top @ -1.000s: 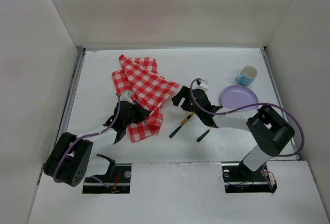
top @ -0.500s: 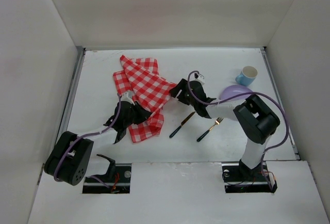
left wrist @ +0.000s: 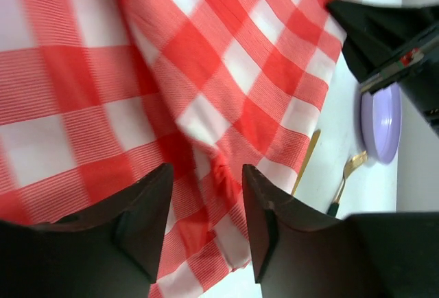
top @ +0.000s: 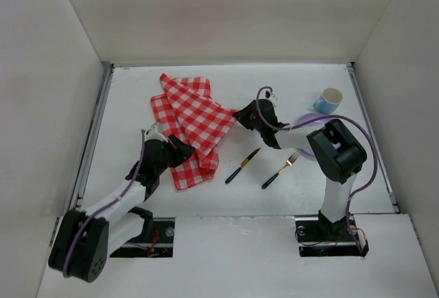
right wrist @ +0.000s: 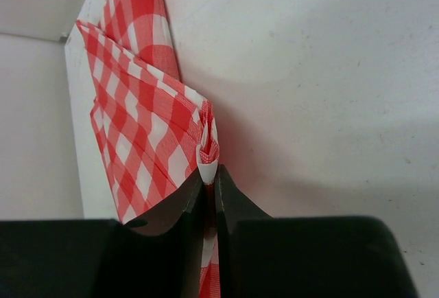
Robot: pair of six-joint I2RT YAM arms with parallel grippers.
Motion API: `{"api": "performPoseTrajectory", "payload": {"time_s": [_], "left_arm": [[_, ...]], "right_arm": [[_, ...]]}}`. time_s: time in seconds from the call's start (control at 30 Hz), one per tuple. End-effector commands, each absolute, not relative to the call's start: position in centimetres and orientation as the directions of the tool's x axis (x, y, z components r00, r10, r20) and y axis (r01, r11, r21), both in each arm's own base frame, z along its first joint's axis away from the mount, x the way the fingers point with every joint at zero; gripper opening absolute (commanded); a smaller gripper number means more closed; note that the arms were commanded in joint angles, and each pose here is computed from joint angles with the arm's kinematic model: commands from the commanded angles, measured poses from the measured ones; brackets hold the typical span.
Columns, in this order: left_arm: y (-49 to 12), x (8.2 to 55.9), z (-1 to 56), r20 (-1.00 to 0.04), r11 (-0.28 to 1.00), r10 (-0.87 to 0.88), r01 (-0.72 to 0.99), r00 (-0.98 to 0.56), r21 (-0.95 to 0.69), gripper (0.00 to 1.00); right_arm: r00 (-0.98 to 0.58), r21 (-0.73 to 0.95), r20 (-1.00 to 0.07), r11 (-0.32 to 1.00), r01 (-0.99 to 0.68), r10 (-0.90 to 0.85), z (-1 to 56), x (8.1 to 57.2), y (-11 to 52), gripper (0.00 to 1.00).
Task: Set the dinner table for one person
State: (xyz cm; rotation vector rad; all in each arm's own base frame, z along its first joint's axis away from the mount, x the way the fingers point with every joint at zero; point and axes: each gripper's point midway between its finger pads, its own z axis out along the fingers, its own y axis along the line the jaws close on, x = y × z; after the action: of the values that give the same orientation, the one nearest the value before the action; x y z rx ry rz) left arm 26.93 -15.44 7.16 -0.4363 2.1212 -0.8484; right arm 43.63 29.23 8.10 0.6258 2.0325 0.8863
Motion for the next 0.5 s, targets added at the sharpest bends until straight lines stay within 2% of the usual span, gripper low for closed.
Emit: {"api": "performPoseTrajectory", "payload": {"time_s": [0.0,0.13,0.23,0.33,0.47], "left_arm": [[-12.2,24.7,5.9,-0.510,0.728,-0.609,-0.172,-0.607,-0.664,0.43],[-8.1,22.6,4.8,-0.516,0.746,-0.651,-0.340,-0.557,-0.573,0.47],[-6.6,21.7,3.6,-0.484,0.734,-0.676,-0.448,-0.556,-0.511,0.48],[-6.4,21.1,1.6,-0.439,0.745,-0.666,-0.505,-0.603,-0.436,0.48],[-7.6,21.7,0.0,-0.401,0.761,-0.645,-0.499,-0.650,-0.414,0.45]], "right_arm": [[-0.465,0.816,-0.500,0.578,0.031,0.731,13.0,44.7,28.6,0.15],[-0.446,0.811,-0.516,0.585,0.022,0.732,13.8,44.6,27.7,0.15],[-0.440,0.803,-0.532,0.596,0.009,0.723,14.4,44.7,27.6,0.15],[-0.433,0.801,-0.542,0.599,-0.005,0.721,15.2,44.6,27.6,0.15],[-0.415,0.788,-0.566,0.615,-0.019,0.712,16.1,44.7,27.2,0.15]]}}
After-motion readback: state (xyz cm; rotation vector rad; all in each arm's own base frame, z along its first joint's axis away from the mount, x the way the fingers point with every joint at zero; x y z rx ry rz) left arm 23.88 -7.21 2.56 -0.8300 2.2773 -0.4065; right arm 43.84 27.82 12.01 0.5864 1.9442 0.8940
